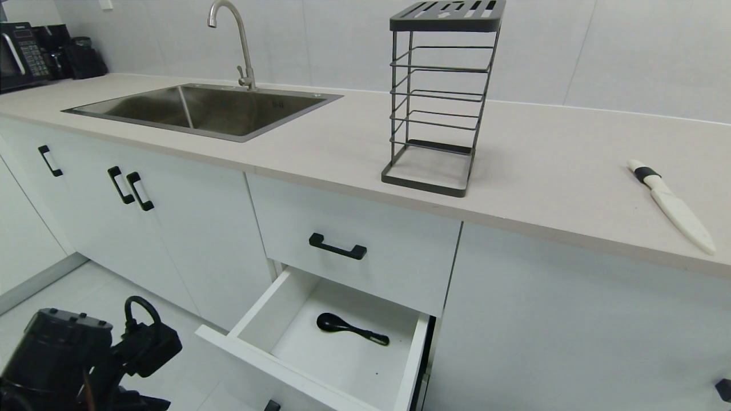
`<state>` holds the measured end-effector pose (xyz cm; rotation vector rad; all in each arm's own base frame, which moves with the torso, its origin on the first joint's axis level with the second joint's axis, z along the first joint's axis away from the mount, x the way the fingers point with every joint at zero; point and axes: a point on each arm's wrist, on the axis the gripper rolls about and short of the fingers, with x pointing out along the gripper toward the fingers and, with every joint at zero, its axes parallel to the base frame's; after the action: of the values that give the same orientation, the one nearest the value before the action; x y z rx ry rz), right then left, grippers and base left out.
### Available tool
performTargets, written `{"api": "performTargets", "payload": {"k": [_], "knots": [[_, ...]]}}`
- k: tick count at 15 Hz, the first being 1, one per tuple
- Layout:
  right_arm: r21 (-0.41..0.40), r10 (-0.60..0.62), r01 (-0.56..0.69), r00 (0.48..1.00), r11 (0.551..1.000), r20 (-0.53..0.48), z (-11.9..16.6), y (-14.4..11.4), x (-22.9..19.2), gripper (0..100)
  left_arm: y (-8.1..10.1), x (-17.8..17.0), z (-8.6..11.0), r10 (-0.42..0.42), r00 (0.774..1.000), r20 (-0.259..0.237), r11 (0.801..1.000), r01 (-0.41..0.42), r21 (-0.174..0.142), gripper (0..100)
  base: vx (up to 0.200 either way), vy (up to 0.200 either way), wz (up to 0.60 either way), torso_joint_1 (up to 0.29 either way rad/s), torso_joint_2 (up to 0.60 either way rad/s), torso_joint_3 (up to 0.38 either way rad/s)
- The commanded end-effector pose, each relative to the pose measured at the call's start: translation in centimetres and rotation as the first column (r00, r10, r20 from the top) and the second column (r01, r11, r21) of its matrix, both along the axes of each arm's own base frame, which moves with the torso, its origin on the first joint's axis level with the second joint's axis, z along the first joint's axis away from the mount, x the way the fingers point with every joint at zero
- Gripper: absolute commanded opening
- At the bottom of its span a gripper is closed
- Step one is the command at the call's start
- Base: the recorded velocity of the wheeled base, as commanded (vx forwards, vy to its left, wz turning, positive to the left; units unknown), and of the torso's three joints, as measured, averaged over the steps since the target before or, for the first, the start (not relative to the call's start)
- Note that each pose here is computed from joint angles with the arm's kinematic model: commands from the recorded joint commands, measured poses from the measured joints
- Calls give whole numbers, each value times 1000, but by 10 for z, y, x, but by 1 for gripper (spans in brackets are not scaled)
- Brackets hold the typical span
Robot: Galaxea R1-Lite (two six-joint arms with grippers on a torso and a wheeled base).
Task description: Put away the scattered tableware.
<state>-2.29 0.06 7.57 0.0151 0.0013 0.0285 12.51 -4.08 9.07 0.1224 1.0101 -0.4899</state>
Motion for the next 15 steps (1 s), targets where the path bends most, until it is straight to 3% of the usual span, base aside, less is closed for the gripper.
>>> {"api": "performTargets", "payload": {"k": [1, 5, 7, 9, 12, 15], "knots": [[0, 1, -1, 1000, 1000, -2, 0, 0, 0, 100, -6, 13, -12, -25, 999, -39, 999, 26, 18, 100, 0, 0, 0, 0, 0, 0], [0, 2, -2, 1000, 1000, 0, 0, 0, 0, 100, -19, 32, -31, -67, 994, -81, 997, 70, 31, 100, 0, 0, 0, 0, 0, 0], [-1, 1, -1, 1000, 1000, -2, 0, 0, 0, 100, -26, 44, -44, -77, 995, -59, 996, 79, 30, 100, 0, 0, 0, 0, 0, 0], [-1, 1, -1, 1000, 1000, 0, 0, 0, 0, 100, -36, 53, -65, -94, 996, -12, 994, 94, 58, 100, 0, 0, 0, 0, 0, 0], [-1, 1, -1, 1000, 1000, -2, 0, 0, 0, 100, -43, 66, -72, -78, 993, 89, 996, 75, 41, 100, 0, 0, 0, 0, 0, 0], [0, 1, -1, 1000, 1000, -2, 0, 0, 0, 100, -44, 69, -73, -77, 991, 107, 997, 74, 33, 100, 0, 0, 0, 0, 0, 0]]}}
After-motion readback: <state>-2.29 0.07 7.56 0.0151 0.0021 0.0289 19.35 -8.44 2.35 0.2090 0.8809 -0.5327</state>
